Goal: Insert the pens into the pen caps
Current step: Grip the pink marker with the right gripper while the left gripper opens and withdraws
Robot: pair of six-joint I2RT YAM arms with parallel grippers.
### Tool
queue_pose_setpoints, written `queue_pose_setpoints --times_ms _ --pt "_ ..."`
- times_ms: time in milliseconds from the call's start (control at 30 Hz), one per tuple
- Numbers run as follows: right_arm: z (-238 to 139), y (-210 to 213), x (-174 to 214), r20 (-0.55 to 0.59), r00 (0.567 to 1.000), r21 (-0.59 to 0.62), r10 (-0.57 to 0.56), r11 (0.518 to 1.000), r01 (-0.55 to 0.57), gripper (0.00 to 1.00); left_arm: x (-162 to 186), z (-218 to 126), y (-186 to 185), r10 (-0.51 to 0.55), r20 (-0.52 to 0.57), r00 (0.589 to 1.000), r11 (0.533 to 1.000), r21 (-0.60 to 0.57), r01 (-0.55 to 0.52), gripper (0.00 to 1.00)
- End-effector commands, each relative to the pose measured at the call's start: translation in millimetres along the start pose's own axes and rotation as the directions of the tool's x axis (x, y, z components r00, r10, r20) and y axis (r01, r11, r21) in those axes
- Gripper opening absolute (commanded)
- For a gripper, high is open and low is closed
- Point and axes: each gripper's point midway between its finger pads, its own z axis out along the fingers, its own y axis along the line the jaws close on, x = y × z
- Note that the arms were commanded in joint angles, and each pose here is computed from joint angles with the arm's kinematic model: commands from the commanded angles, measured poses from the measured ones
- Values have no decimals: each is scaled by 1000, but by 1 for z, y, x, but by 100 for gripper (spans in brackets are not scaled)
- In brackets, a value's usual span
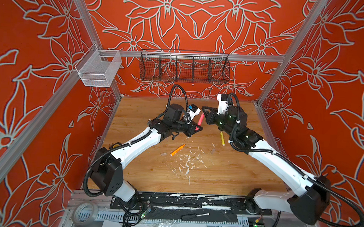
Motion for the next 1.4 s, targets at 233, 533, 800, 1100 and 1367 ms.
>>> queue_pose_setpoints --times_ms 233,533,800,1100,1367 --pt "-26 22 61 -386 922 -26 -41 999 33 5 -123 -62 -3 22 474 880 1000 4 -27 0" --pt "-21 61 -23 -203 972 -106 -122 989 102 40 -60 -52 -20 -51 377 925 996 84 21 0" --pt "-9 70 -2 -280 952 -180 -123 981 73 41 -55 -56 -23 -46 379 924 995 95 10 0" --pt "8 66 13 -323 939 -179 -120 982 64 19 -57 -60 -30 -35 385 922 993 117 -12 0" --pt "1 66 -10 -252 959 -146 -126 985 91 0 -54 -61 -29 -50 385 922 994 110 7 33"
